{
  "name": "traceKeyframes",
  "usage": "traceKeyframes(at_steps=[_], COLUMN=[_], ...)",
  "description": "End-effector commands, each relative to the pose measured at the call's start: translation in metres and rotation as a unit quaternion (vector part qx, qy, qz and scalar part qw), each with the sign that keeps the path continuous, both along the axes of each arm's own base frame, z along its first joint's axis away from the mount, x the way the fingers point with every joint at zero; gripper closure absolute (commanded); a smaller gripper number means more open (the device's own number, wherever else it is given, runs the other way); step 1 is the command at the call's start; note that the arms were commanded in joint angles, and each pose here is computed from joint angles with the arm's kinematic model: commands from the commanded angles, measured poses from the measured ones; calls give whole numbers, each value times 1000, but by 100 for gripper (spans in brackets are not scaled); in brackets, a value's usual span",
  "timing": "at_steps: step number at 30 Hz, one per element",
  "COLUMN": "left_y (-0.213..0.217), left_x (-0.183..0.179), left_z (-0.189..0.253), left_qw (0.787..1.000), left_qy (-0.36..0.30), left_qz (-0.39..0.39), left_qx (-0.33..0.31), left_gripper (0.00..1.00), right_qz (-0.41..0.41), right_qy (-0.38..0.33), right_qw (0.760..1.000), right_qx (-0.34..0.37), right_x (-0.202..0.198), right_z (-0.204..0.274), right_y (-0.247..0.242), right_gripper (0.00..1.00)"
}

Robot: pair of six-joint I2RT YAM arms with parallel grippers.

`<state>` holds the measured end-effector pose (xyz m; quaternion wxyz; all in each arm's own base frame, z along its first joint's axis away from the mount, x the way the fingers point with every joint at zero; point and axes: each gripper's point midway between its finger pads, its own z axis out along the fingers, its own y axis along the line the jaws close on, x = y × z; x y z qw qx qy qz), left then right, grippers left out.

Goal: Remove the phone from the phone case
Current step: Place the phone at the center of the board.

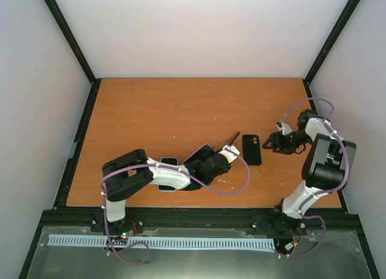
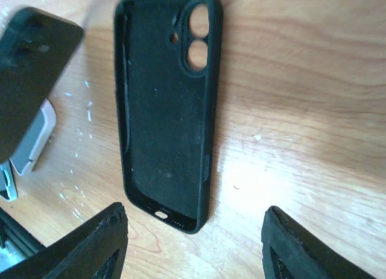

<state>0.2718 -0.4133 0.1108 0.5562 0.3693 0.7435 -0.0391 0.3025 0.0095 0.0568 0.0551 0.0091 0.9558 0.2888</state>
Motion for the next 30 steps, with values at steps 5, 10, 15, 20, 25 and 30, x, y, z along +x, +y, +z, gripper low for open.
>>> traceKeyframes(at_steps=[5, 10, 15, 20, 25, 30], left_y=[-18, -32, -42, -51, -64, -71], left_x=[2, -11, -24, -35, -40, -43], left_z=[-10, -31, -54, -74, -91, -105], left_qw=[989, 984, 980, 978, 977, 978], left_qy=[-87, -94, -82, -62, -45, -27], left_qz=[10, -9, -16, -16, -19, -26], left_qx=[116, 153, 181, 196, 205, 206], left_gripper=[98, 92, 89, 86, 84, 79], right_qz=[-27, -30, -33, -33, -34, -22], right_qy=[-85, -92, -93, -96, -96, -114], right_qw=[996, 994, 994, 993, 993, 991], right_qx=[31, 42, 55, 60, 62, 68], right_x=[-2, -2, -1, -1, 2, 6], right_z=[38, 42, 45, 46, 46, 50], right_y=[-13, -12, -10, -9, -9, -8], right_gripper=[39, 39, 39, 39, 39, 40])
